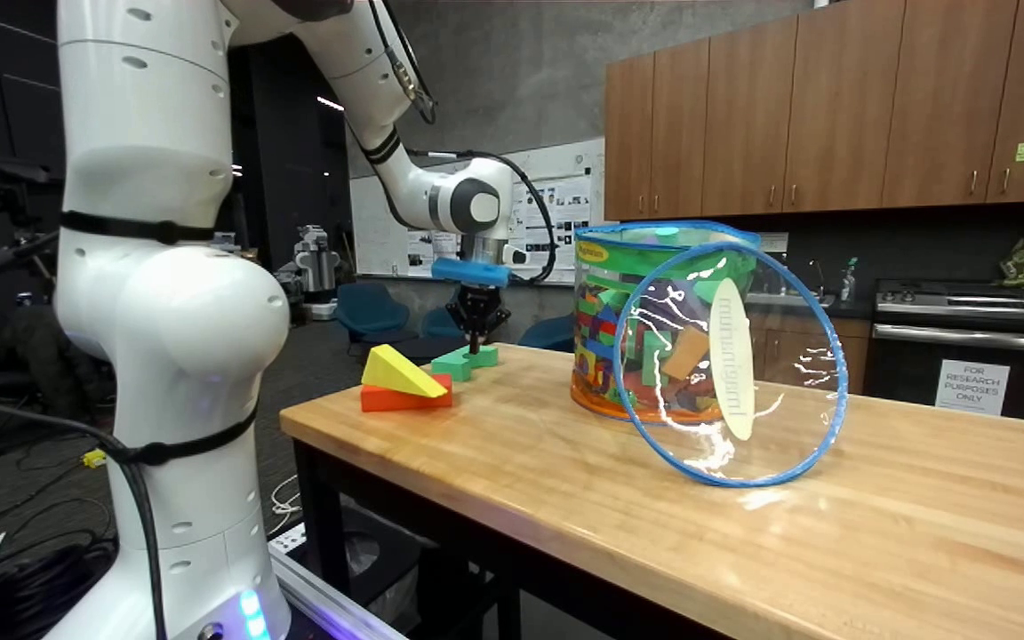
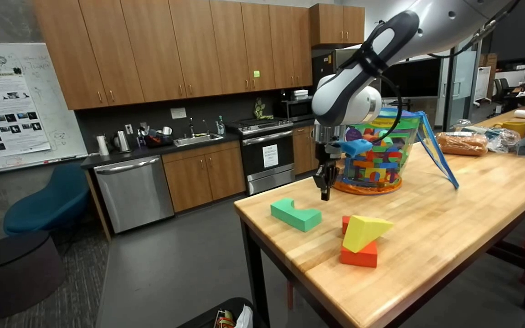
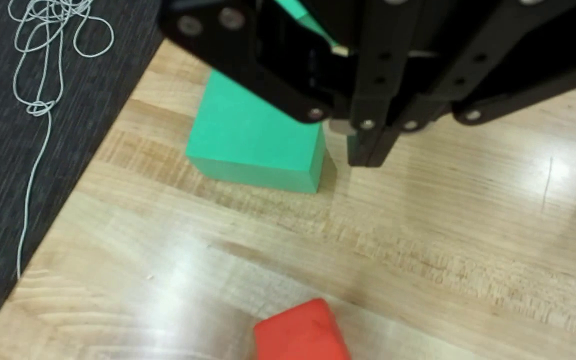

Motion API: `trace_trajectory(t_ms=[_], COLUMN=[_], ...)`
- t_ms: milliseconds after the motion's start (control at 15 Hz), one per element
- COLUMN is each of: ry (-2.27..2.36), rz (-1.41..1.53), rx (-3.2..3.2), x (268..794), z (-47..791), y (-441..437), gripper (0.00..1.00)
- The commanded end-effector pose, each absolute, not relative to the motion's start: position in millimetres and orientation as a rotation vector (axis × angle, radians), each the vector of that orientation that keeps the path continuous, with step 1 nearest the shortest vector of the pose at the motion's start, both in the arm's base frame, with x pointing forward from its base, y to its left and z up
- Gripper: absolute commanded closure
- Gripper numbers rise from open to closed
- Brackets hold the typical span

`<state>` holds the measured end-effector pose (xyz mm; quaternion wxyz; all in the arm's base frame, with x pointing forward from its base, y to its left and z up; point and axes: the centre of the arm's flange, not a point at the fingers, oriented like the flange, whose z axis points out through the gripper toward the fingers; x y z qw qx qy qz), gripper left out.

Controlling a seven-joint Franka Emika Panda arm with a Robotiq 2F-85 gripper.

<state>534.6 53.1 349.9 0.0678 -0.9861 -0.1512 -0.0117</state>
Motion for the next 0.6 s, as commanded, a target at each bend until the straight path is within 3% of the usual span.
trace_trajectory(t_ms=[0,533], ry=[-0.478,-0.52], rz=[0.004,0.023], rx=[-2.935,-2.907], x=[521,511], z=[359,345], y=[65,91], gripper=[1.0,1.0])
